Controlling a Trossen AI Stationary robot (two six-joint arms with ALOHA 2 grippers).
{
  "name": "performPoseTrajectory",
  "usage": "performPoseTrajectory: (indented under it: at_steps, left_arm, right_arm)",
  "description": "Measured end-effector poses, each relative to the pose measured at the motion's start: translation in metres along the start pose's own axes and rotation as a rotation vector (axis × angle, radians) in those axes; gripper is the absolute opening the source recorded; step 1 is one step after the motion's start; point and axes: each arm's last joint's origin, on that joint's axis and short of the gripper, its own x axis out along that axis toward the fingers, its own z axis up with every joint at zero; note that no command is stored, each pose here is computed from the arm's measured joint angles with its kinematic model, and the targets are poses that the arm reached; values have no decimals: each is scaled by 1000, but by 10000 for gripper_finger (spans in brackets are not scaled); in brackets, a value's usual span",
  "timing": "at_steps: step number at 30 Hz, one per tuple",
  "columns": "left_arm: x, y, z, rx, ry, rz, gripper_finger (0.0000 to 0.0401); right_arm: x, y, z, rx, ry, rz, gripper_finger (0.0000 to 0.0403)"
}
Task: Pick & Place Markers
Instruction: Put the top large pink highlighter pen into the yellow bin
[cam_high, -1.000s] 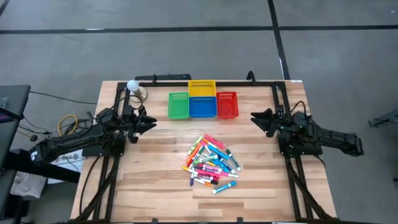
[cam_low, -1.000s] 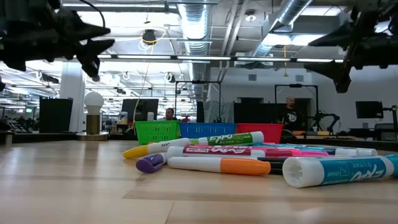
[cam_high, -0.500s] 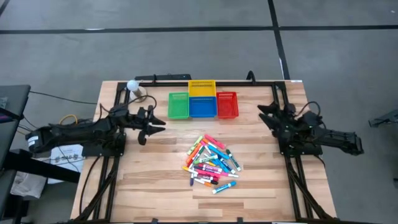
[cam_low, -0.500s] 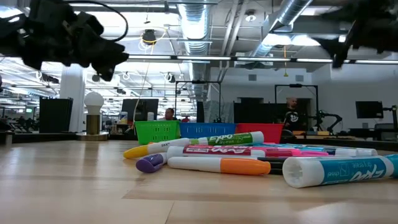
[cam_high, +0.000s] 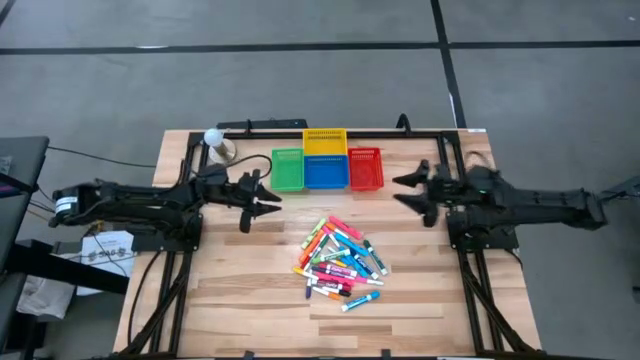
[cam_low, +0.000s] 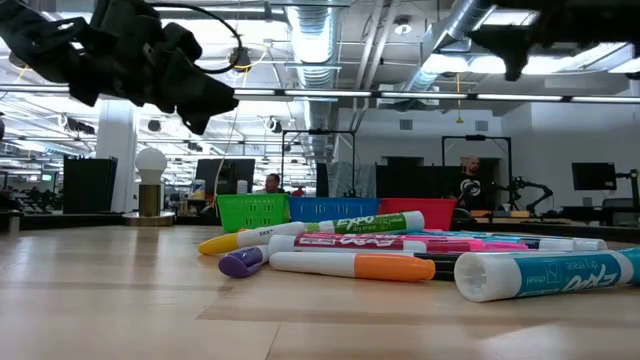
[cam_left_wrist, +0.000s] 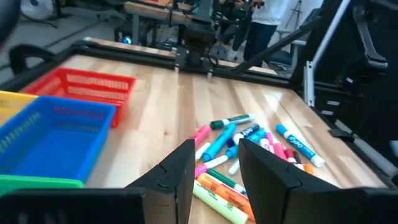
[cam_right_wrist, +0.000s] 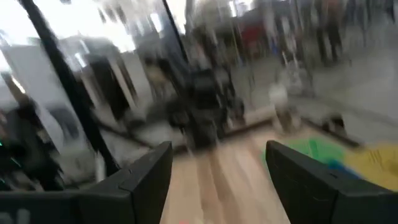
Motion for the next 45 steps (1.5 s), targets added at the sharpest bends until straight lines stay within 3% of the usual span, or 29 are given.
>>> performPoseTrajectory:
  at_steps: [3, 5, 11, 20, 24, 29, 34, 41, 45]
  left_arm:
    - [3, -7, -1, -14, 11, -44, 122]
    - [5, -12, -2, -8, 16, -77, 122]
    - [7, -22, -3, 27, 30, -127, 122]
    - [10, -36, -16, -95, 157, -160, 122]
    - [12, -45, -17, -101, 159, -148, 122]
    - [13, -53, -18, -87, 165, -172, 122]
    - [13, -56, -19, -86, 168, -185, 122]
    - [13, -63, -20, -103, 178, -211, 122]
    - [14, -64, -20, -100, 176, -181, 122]
  right_arm:
    - [32, -2, 7, -2, 165, -121, 249]
    - [52, -2, 11, -24, 205, -143, 249]
    - [99, 14, 5, -131, 312, -23, 249]
    - [122, 38, -7, -93, 295, 66, 249]
    - [132, 43, -14, -91, 264, 94, 249]
    - [145, 55, -22, 17, 202, 139, 249]
    - [153, 65, -45, -4, 266, 160, 249]
    - [165, 74, -80, -69, 293, -44, 249]
    - [166, 76, -84, -121, 350, -153, 249]
